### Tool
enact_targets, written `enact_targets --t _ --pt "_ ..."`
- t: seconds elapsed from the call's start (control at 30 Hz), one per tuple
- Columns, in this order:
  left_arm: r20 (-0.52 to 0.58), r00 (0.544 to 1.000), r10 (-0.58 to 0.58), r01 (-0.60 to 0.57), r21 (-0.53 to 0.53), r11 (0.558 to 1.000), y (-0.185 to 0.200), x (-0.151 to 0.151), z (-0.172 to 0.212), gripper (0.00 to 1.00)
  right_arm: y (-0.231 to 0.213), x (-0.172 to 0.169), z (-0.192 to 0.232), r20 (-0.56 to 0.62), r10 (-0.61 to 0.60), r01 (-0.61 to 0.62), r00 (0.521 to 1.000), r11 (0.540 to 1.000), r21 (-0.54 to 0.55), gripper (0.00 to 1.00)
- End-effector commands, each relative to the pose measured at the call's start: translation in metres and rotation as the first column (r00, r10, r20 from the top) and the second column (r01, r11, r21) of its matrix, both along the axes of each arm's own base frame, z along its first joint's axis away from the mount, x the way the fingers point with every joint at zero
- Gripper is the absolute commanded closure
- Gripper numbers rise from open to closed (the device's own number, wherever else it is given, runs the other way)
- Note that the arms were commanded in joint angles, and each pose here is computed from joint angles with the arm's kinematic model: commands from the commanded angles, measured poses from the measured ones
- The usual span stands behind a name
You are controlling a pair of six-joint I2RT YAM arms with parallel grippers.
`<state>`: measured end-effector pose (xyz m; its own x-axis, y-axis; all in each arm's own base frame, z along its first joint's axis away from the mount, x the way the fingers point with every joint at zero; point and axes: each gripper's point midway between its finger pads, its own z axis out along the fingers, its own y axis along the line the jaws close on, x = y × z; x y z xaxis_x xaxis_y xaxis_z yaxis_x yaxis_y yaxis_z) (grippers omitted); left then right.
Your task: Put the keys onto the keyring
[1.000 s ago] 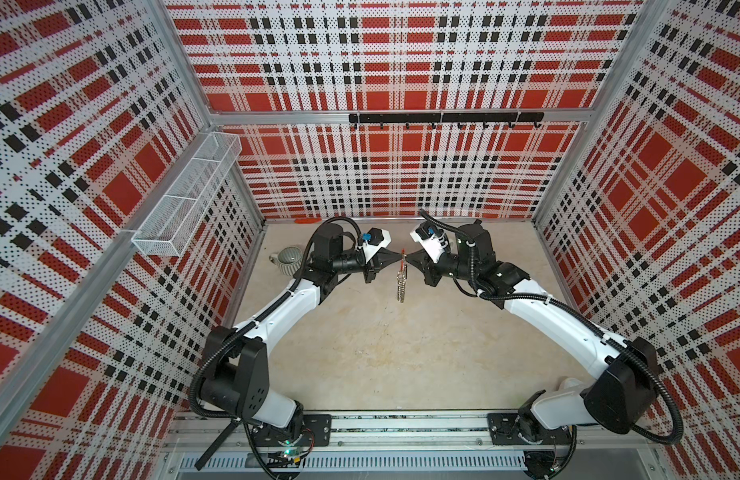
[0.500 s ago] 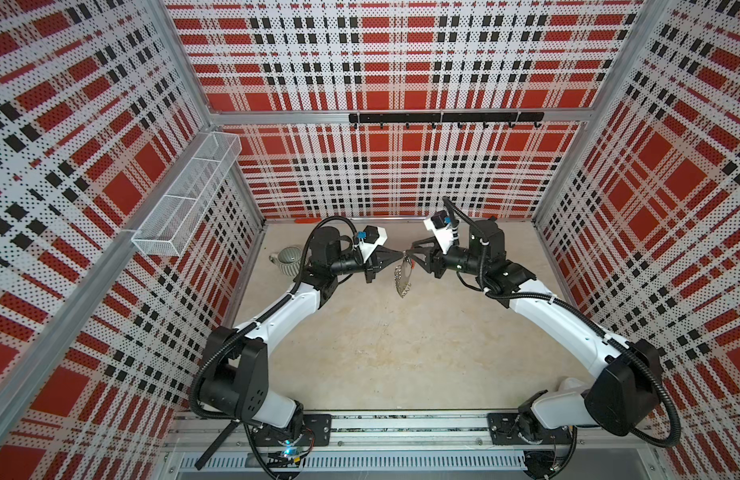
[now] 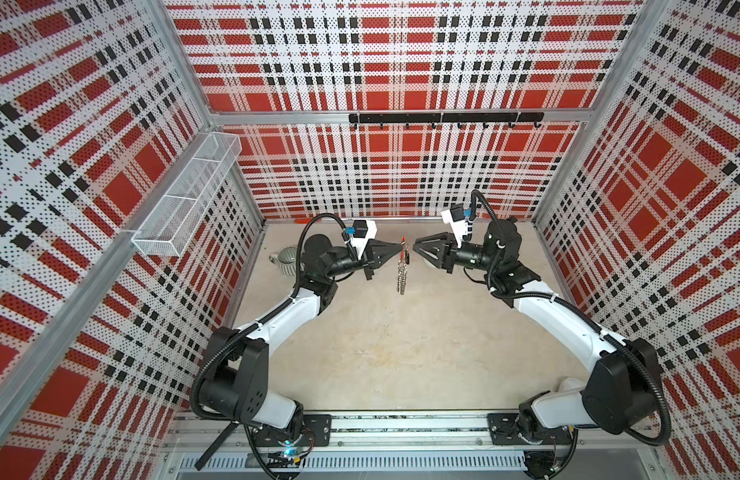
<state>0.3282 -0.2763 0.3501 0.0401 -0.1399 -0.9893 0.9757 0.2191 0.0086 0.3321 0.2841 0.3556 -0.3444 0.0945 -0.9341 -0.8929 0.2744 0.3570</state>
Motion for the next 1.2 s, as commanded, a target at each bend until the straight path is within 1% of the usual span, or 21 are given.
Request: enact_targets --t 0.0,0.07,0.13,0.17,0.4,0.47,0.57,0.7,0.8,0.87,1.03,1.17 --pt "0.045 0.999 -0.011 0.014 -0.067 0.998 0.001 -0.009 0.023 1.00 0.004 -0.002 0.001 0.005 0.041 -0.041 0.999 0.999 0.026 0.70" --pt "0.047 0.999 -0.017 0.021 -0.074 0.997 0.001 -0.011 0.024 1.00 0.006 -0.001 0.001 0.002 0.047 -0.047 0.999 0.999 0.027 0.74" --pt "0.052 0.998 -0.018 0.022 -0.080 0.997 0.000 -0.011 0.026 1.00 0.009 -0.001 0.002 0.000 0.060 -0.059 0.998 0.998 0.033 0.81" --pt "0.052 0.998 -0.020 0.024 -0.082 0.996 0.000 -0.011 0.026 1.00 0.012 -0.002 0.001 -0.002 0.067 -0.067 0.998 0.997 0.035 0.82" --pt "0.052 0.998 -0.028 0.033 -0.091 0.995 -0.001 -0.012 0.027 1.00 0.025 -0.007 -0.002 -0.008 0.099 -0.099 0.995 0.995 0.032 0.83" --pt "0.050 0.998 -0.029 0.034 -0.091 0.995 -0.002 -0.012 0.026 1.00 0.023 -0.006 -0.002 0.001 0.073 -0.073 0.997 0.997 0.022 0.83" --pt "0.050 0.998 -0.030 0.035 -0.090 0.995 -0.001 -0.013 0.025 1.00 0.013 0.003 -0.001 0.018 -0.008 0.008 1.000 1.000 -0.006 0.83" --pt "0.047 0.998 -0.033 0.038 -0.090 0.995 -0.001 -0.014 0.024 1.00 -0.009 0.018 0.001 0.022 -0.118 0.119 0.993 0.993 -0.013 0.82" --pt "0.047 0.998 -0.037 0.041 -0.089 0.995 -0.001 -0.015 0.024 1.00 -0.019 0.019 0.008 0.043 -0.143 0.143 0.989 0.990 -0.007 0.78" --pt "0.047 0.998 -0.038 0.042 -0.088 0.995 -0.001 -0.016 0.023 1.00 -0.018 0.011 0.019 0.074 -0.120 0.120 0.990 0.993 0.011 0.74" --pt "0.044 0.998 -0.046 0.050 -0.087 0.995 -0.002 -0.017 0.022 1.00 -0.014 -0.014 0.043 0.115 -0.012 0.001 0.993 0.995 0.095 0.69" --pt "0.042 0.998 -0.054 0.057 -0.088 0.994 -0.004 -0.017 0.022 1.00 -0.011 -0.017 0.044 0.109 0.028 -0.039 0.994 0.994 0.100 0.67"
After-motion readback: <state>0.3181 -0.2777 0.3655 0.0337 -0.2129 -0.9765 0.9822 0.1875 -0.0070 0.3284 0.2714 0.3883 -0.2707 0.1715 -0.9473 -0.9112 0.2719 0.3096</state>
